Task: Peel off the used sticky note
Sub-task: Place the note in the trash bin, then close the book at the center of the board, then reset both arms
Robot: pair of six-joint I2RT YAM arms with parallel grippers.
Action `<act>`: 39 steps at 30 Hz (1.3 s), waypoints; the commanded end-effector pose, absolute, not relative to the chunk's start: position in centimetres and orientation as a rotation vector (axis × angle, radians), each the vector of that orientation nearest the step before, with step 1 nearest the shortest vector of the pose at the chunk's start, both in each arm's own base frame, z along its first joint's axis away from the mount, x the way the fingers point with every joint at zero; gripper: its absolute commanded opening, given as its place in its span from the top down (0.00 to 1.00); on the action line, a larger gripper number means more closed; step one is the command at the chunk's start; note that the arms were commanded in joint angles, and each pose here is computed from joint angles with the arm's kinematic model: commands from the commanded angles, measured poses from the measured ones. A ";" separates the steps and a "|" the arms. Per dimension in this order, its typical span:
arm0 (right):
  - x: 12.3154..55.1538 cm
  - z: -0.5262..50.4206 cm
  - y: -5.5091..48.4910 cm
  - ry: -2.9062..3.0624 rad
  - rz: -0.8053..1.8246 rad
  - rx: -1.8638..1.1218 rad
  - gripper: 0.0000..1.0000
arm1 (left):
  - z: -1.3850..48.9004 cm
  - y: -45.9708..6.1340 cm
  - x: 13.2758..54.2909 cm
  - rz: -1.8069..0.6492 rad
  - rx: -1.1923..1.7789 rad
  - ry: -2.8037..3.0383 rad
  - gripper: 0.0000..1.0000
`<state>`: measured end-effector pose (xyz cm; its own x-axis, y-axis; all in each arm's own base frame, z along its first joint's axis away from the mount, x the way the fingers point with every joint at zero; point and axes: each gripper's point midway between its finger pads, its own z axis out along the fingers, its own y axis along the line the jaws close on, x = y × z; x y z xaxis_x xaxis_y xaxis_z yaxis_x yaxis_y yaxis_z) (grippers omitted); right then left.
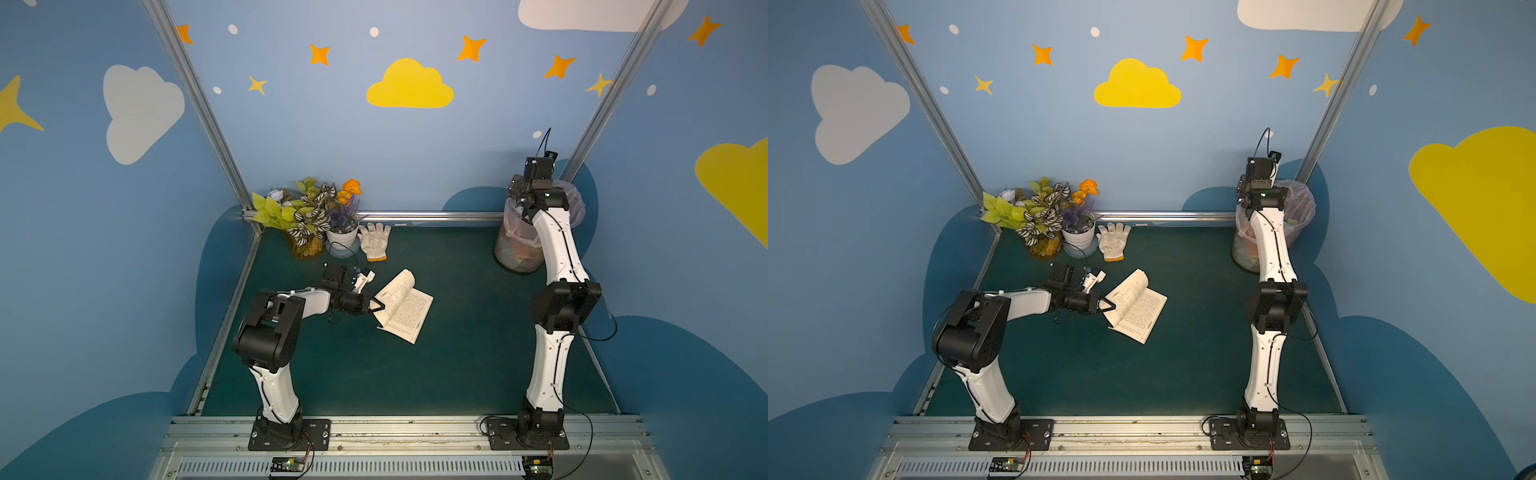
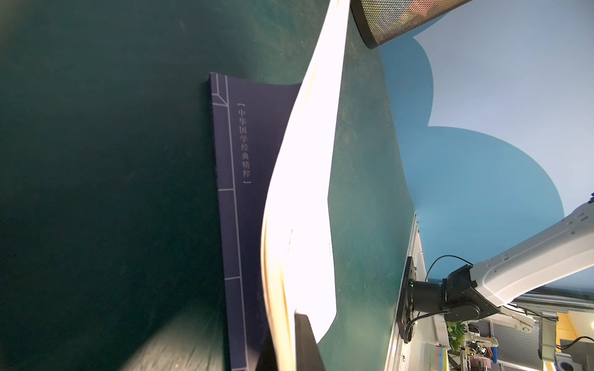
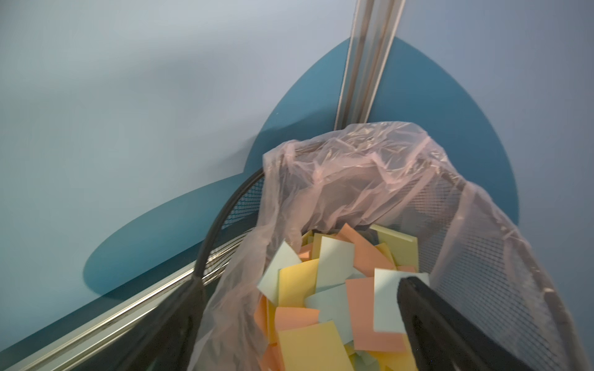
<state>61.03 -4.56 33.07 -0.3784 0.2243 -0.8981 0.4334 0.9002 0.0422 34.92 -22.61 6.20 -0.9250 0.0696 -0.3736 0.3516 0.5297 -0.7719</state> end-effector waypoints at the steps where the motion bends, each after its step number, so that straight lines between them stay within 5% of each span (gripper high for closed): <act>1: 59.5 37.7 -2.7 1.929 -0.033 0.445 0.02 | 3.3 -21.3 33.8 -1.286 0.273 2.604 0.97; 9: 56.9 40.0 4.2 1.978 0.299 0.318 0.02 | 5.6 -21.6 34.2 -1.266 0.308 2.538 0.97; 21: 48.9 37.6 12.0 2.125 0.356 0.162 0.02 | 13.7 -25.5 30.9 -1.351 0.637 2.270 0.03; 30: 40.9 29.6 13.4 2.251 0.410 0.151 0.02 | 16.2 -22.9 32.0 -1.006 0.803 2.182 0.00; 39: 33.9 21.0 8.7 2.265 0.151 0.138 0.02 | 18.1 -14.3 34.6 -0.479 0.588 1.971 0.00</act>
<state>33.54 10.29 20.97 -0.7109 0.1552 -0.6860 0.0131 0.9781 0.2077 32.94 -16.64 16.69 -0.5128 0.1843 -0.8385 0.6408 0.7321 -0.2310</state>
